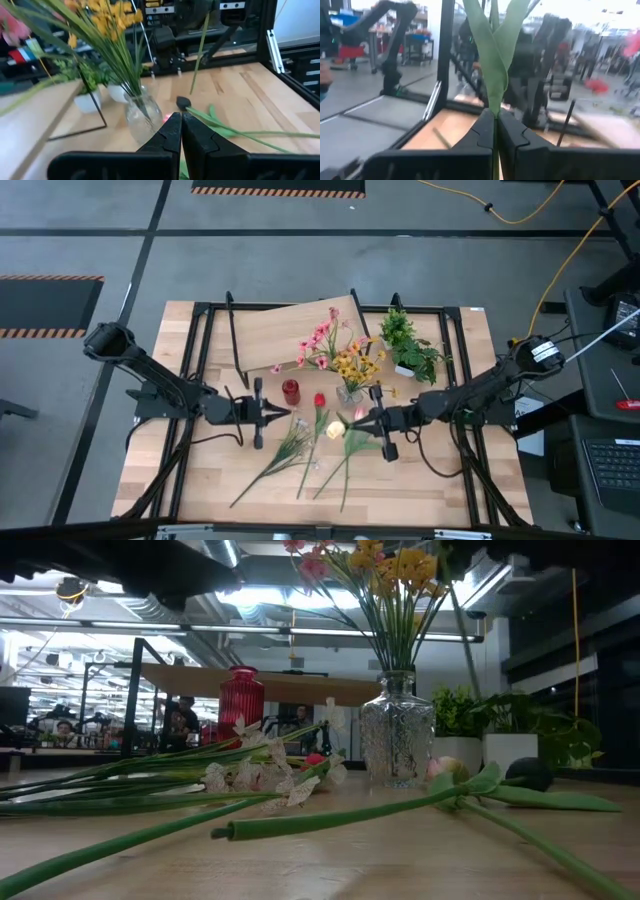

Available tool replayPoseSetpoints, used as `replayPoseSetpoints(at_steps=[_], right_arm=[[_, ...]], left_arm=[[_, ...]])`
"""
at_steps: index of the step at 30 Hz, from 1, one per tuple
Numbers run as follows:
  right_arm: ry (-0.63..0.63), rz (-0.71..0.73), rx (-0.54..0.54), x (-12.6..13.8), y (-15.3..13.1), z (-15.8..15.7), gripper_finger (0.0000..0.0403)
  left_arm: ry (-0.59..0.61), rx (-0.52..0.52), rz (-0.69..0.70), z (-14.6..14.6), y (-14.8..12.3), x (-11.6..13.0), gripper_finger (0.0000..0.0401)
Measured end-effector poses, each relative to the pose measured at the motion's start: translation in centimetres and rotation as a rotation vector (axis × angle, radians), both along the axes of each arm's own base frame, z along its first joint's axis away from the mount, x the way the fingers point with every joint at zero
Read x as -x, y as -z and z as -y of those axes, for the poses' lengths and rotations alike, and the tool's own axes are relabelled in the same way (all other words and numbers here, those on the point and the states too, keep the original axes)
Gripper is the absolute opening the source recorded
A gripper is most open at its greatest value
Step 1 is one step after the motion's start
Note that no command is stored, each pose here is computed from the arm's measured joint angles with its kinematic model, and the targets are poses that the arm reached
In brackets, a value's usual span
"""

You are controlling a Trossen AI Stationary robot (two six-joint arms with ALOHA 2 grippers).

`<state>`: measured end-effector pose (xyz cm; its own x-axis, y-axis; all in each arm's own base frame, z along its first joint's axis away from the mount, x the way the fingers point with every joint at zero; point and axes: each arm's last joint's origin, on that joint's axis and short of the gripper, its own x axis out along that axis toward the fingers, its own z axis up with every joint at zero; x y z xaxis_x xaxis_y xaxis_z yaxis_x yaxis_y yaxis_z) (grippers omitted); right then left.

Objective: Pick and place flowers into a vace then onto a shelf
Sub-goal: Put the light yellow flower into the transparent flower vase

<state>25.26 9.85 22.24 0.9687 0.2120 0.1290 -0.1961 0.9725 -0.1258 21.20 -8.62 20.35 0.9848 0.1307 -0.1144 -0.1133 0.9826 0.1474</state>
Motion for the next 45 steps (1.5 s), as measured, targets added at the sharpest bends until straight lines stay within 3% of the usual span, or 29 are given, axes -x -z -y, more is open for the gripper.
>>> replayPoseSetpoints(at_steps=[8, 19, 33, 45], right_arm=[[0.037, 0.158, 0.133, -1.2, -3.4, -0.4, 0.0004], [0.104, 0.190, 0.244, -2.4, -3.3, 2.1, 0.0002], [0.192, 0.173, 0.264, -4.0, -1.7, 4.7, 0.0001], [0.307, 0.104, 0.206, -4.2, -1.2, 5.2, 0.0001]], left_arm=[[0.014, -0.074, 0.052, 0.0, -0.7, -0.1, 0.0008], [0.051, -0.270, 0.035, 0.1, -0.7, -0.1, 0.0008], [0.051, -0.275, 0.034, 0.1, -0.7, -0.1, 0.0008], [0.050, -0.275, 0.033, 0.1, -0.7, -0.1, 0.0008]])
